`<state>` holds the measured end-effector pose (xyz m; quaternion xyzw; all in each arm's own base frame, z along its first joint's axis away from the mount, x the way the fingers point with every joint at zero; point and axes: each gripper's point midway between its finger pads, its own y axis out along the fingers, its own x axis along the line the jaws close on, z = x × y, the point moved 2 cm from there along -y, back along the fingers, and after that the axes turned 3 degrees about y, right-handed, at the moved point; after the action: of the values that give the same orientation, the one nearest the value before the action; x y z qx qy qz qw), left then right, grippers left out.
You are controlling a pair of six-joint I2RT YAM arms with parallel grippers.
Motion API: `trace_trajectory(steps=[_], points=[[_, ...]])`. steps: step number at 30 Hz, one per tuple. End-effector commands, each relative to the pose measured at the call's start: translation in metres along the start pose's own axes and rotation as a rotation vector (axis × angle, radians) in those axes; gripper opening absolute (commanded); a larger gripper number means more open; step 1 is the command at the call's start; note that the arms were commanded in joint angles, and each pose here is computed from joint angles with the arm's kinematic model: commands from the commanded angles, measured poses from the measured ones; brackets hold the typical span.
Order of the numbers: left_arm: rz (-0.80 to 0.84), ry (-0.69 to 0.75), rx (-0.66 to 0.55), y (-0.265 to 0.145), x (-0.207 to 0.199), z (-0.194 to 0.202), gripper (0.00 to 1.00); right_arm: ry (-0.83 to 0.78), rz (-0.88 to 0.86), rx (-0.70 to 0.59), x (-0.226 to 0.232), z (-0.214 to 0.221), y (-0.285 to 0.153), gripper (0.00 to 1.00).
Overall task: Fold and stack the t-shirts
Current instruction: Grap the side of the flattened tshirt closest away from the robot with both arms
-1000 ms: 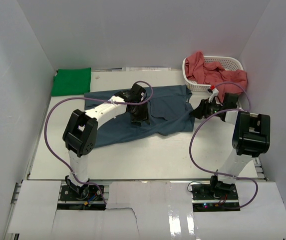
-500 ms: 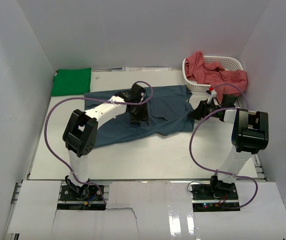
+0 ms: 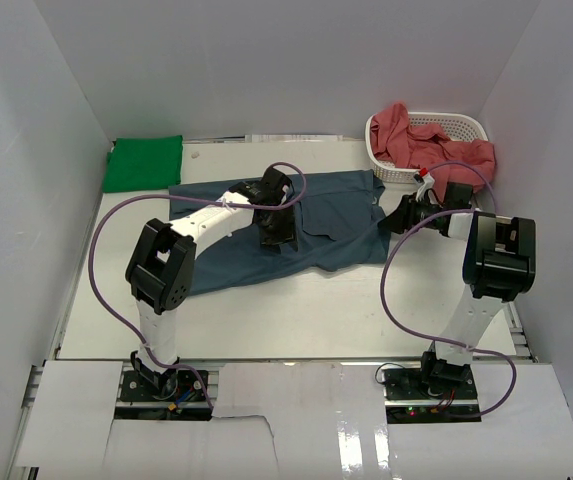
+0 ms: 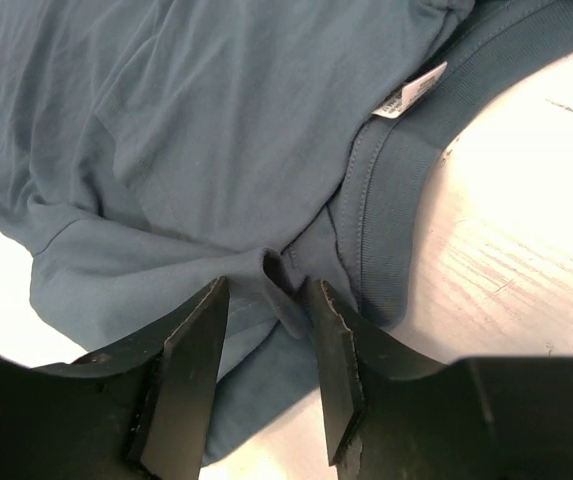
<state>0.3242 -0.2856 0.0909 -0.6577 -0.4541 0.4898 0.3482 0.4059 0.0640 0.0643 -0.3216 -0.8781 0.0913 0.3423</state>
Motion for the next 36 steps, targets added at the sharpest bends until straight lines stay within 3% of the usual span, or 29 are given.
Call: trace_trajectory(steps=[1, 10, 12, 16, 19, 27, 29, 30, 36], points=[[0.022, 0.014, -0.068, -0.021, -0.009, -0.017, 0.58, -0.004, -0.014, 0.001, -0.002, -0.005, 0.000, 0.45], [0.023, 0.015, -0.071, -0.023, -0.009, -0.017, 0.58, 0.011, 0.000, 0.016, -0.005, -0.002, -0.001, 0.50], [0.021, 0.016, -0.072, -0.023, -0.009, -0.017, 0.58, 0.014, -0.003, 0.017, -0.005, -0.002, -0.001, 0.42], [0.016, 0.015, -0.070, -0.023, -0.008, -0.016, 0.58, 0.032, -0.009, 0.028, -0.008, 0.001, 0.001, 0.38], [0.015, 0.016, -0.073, -0.024, -0.007, -0.016, 0.58, 0.037, -0.011, 0.032, -0.009, 0.001, 0.002, 0.29], [0.014, 0.018, -0.079, -0.027, -0.007, -0.018, 0.58, 0.055, 0.005, 0.047, -0.012, 0.005, 0.002, 0.28], [0.013, 0.018, -0.078, -0.027, -0.007, -0.017, 0.58, 0.058, -0.004, 0.050, -0.012, 0.005, 0.003, 0.20], [0.014, 0.016, -0.080, -0.028, -0.007, -0.018, 0.58, 0.062, -0.005, 0.053, -0.012, 0.004, 0.004, 0.08], [0.011, 0.011, -0.091, -0.034, -0.005, -0.019, 0.58, 0.167, -0.035, 0.089, -0.008, 0.007, 0.005, 0.08]])
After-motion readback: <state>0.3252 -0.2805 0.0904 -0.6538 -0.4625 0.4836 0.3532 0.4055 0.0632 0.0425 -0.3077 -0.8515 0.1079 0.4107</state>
